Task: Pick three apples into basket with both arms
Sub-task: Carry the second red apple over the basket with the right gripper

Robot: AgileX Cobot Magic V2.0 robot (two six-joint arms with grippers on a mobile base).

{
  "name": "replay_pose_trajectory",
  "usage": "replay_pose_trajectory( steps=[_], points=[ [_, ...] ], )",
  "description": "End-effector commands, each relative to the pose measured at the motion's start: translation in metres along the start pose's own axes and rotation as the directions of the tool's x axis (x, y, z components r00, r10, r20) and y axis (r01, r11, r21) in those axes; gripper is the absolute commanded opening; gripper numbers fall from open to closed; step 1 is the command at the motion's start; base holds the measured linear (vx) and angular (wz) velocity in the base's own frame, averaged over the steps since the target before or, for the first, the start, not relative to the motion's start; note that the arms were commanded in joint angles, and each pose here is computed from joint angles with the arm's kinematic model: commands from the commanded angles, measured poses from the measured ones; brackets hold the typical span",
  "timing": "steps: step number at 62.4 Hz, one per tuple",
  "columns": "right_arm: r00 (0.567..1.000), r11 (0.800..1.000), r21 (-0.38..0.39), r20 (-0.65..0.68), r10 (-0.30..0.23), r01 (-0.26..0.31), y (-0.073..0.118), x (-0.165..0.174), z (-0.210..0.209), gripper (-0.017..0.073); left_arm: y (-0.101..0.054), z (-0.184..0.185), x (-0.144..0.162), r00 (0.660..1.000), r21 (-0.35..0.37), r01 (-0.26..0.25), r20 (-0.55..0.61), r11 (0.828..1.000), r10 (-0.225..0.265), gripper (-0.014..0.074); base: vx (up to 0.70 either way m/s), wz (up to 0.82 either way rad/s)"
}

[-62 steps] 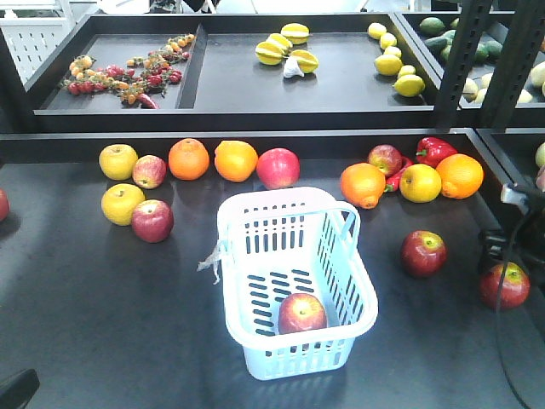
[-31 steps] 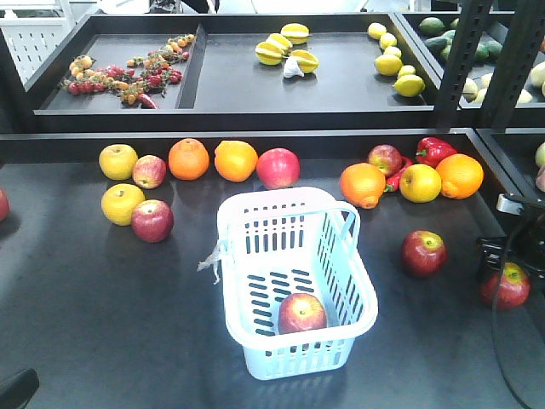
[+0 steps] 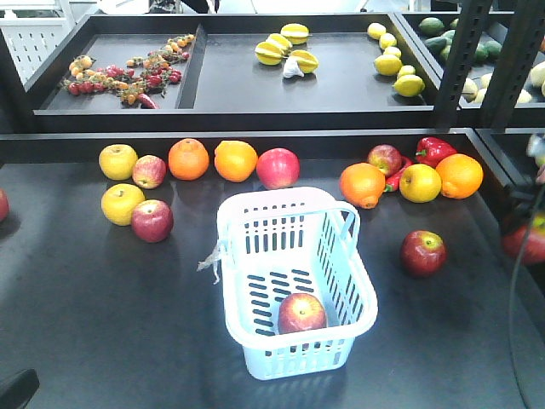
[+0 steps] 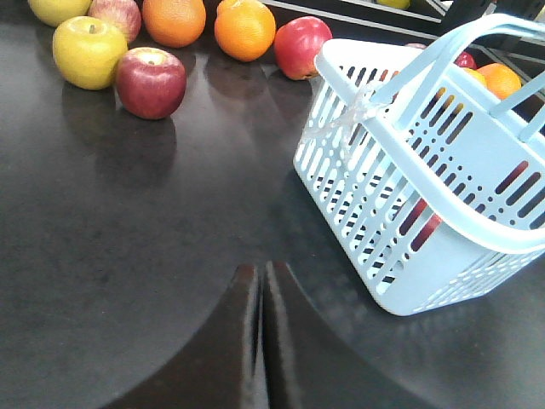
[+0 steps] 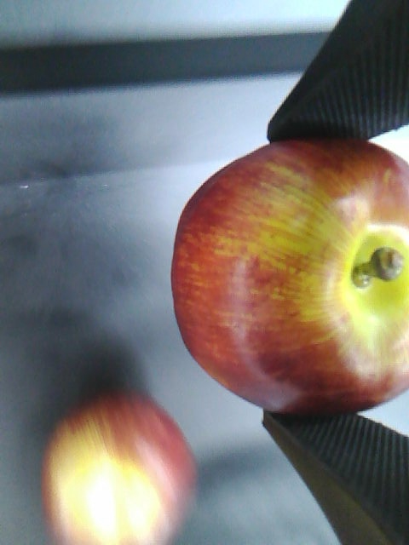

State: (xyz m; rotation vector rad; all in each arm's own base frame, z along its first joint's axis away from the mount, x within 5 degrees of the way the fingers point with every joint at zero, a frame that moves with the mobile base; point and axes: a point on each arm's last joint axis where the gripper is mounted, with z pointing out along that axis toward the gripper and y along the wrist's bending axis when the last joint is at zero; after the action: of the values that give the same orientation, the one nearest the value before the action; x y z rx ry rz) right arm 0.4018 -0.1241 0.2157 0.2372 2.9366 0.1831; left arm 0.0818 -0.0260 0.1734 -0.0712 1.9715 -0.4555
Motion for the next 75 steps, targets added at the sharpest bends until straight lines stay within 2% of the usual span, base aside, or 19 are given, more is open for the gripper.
replay_pose_trajectory(
  steps=[1, 10, 18, 26, 33, 38, 46, 53, 63, 69, 72, 75],
  points=[
    [0.995, 0.999, -0.042, 0.097, -0.02, 0.024, 0.017, 0.008, -0.065, 0.0197, -0.001, 0.0, -0.008, 1.0, -0.008, 0.015, 0.027, 1.0, -0.014, -0.0008, 0.0, 0.0],
    [0.991, 0.981, -0.188, 0.135, -0.015, 0.041, 0.04, 0.023, -0.104, 0.0199, -0.001, 0.0, -0.008, 1.0, -0.008, 0.015, 0.027, 1.0, -0.014, -0.0008, 0.0, 0.0],
    [0.98, 0.964, -0.259, 0.199, -0.009, 0.062, 0.057, 0.042, -0.131, 0.0199, -0.002, 0.0, -0.008, 1.0, -0.006, 0.015, 0.026, 1.0, -0.014, -0.0008, 0.0, 0.0],
    [0.98, 0.955, -0.269, 0.182, -0.079, 0.127, 0.079, 0.068, -0.133, 0.0199, -0.002, 0.0, -0.008, 1.0, -0.005, 0.014, 0.025, 1.0, -0.014, -0.0008, 0.0, 0.0],
    [0.975, 0.929, -0.311, 0.152, -0.16, 0.201, 0.108, 0.092, -0.127, 0.0199, -0.002, 0.0, -0.008, 1.0, -0.005, 0.014, 0.025, 1.0, -0.014, -0.0008, 0.0, 0.0],
    [0.962, 0.9, -0.344, 0.142, -0.232, 0.268, 0.137, 0.108, -0.121, 0.0199, -0.002, 0.0, -0.008, 1.0, -0.005, 0.014, 0.025, 1.0, -0.014, -0.0008, 0.0, 0.0],
    [0.933, 0.862, -0.359, 0.173, -0.315, 0.358, 0.174, 0.119, -0.112, 0.0199, -0.002, 0.0, -0.008, 1.0, -0.005, 0.014, 0.025, 1.0, -0.014, -0.0008, 0.0, 0.0],
    [0.914, 0.837, -0.371, 0.219, -0.342, 0.402, 0.207, 0.121, -0.102, 0.0199, -0.002, 0.0, -0.008, 1.0, -0.005, 0.014, 0.025, 1.0, -0.014, -0.0008, 0.0, 0.0],
    [0.895, 0.811, -0.384, 0.249, -0.369, 0.442, 0.247, 0.118, -0.073, 0.0199, -0.002, 0.0, -0.008, 1.0, -0.005, 0.014, 0.025, 1.0, -0.014, -0.0008, 0.0, 0.0],
    [0.872, 0.791, -0.369, 0.253, -0.419, 0.488, 0.266, 0.117, -0.048, 0.0199, -0.002, 0.0, -0.008, 1.0, -0.005, 0.014, 0.025, 1.0, -0.014, -0.0008, 0.0, 0.0],
    [0.863, 0.787, -0.358, 0.265, -0.43, 0.502, 0.273, 0.115, -0.036, 0.0203, -0.002, 0.0, -0.008, 1.0, -0.005, 0.014, 0.025, 1.0, -0.014, -0.0008, 0.0, 0.0],
    [0.863, 0.793, -0.348, 0.277, -0.423, 0.5, 0.278, 0.112, -0.026, 0.0211, -0.002, 0.0, -0.008, 1.0, -0.005, 0.014, 0.025, 1.0, -0.014, -0.0008, 0.0, 0.0]
  ],
)
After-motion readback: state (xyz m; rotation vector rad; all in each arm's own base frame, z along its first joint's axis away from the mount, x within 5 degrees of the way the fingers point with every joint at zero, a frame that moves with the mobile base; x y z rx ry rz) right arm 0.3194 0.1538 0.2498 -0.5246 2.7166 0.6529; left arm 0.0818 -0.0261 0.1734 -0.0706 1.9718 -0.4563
